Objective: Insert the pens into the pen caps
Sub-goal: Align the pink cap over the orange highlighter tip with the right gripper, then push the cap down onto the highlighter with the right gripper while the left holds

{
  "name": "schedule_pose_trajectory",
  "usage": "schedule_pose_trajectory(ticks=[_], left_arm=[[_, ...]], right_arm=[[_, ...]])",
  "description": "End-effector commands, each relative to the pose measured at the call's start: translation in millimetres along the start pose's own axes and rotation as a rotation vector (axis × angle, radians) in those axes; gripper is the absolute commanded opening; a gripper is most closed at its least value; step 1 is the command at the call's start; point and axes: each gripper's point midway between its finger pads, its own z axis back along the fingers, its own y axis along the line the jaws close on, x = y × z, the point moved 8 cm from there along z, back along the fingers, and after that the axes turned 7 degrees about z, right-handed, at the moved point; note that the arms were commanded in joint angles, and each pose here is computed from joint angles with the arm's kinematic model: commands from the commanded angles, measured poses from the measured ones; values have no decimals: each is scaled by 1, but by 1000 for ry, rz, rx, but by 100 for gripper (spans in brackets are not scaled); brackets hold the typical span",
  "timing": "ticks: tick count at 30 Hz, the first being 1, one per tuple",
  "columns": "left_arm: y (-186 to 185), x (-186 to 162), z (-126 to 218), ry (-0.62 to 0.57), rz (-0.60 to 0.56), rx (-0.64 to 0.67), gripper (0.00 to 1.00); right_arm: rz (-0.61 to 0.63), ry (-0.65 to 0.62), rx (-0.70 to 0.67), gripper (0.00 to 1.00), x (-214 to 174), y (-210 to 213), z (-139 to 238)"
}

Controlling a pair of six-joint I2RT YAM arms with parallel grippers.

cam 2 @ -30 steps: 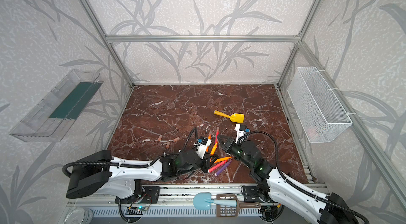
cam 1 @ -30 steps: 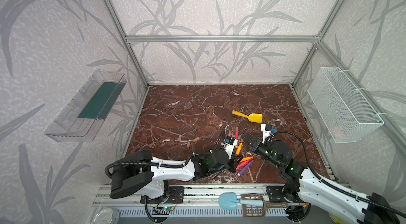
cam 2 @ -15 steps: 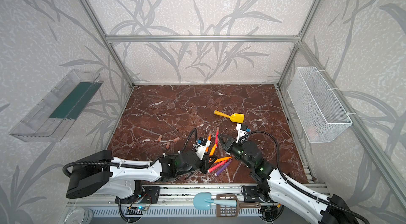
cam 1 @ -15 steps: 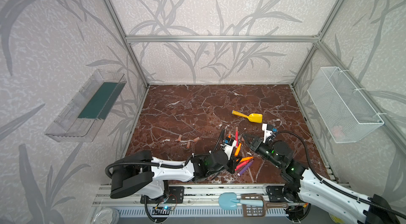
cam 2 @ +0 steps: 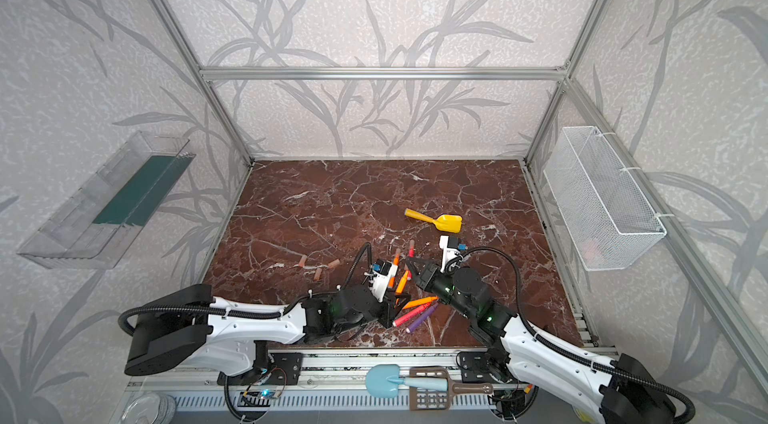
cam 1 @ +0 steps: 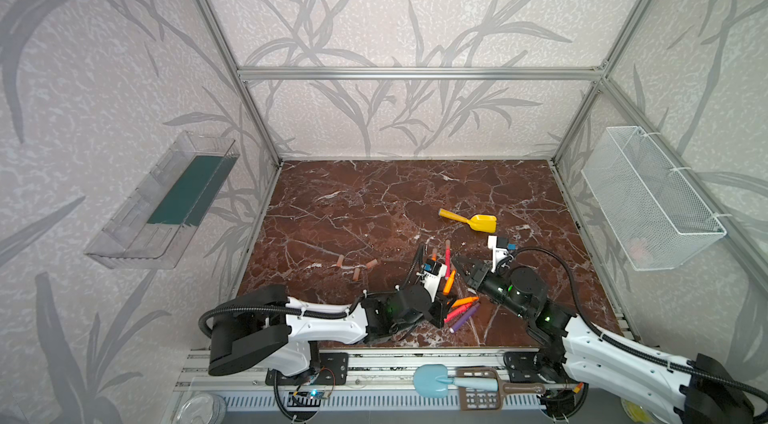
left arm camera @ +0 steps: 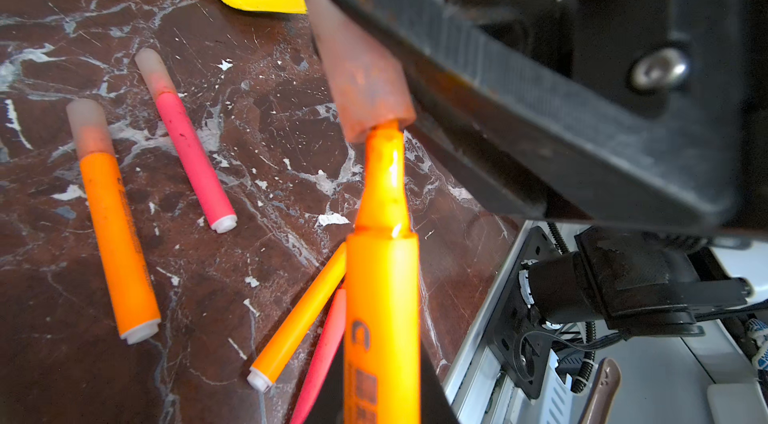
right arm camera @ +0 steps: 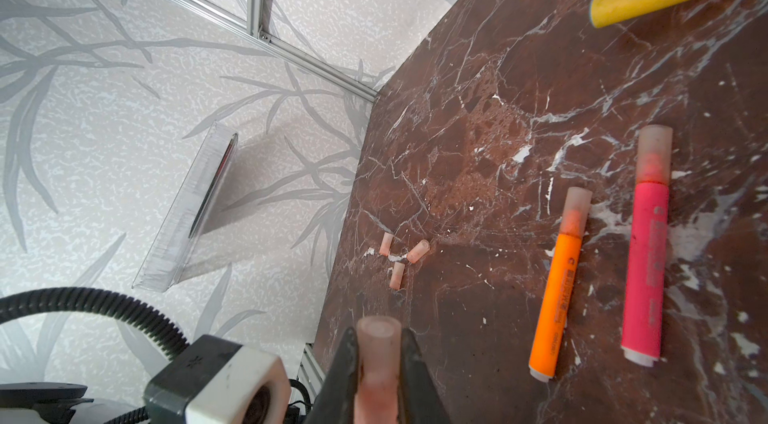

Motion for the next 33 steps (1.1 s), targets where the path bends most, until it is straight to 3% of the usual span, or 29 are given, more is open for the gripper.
schedule_pose_trajectory(ticks=[1, 18, 27, 33], left_arm=[[-2, 8, 5, -54, 5, -6, 0], [-13, 28, 12, -120, 82, -130, 0], [-6, 41, 19, -198, 189, -196, 0], [-8, 44, 21, -206, 187, -216, 0]], right_arm=[[21, -24, 38, 0, 3, 10, 0], [78, -29, 135, 0, -10, 22, -2], [89, -34, 136, 0, -20, 25, 1], [105, -23, 134, 2, -23, 29, -1]])
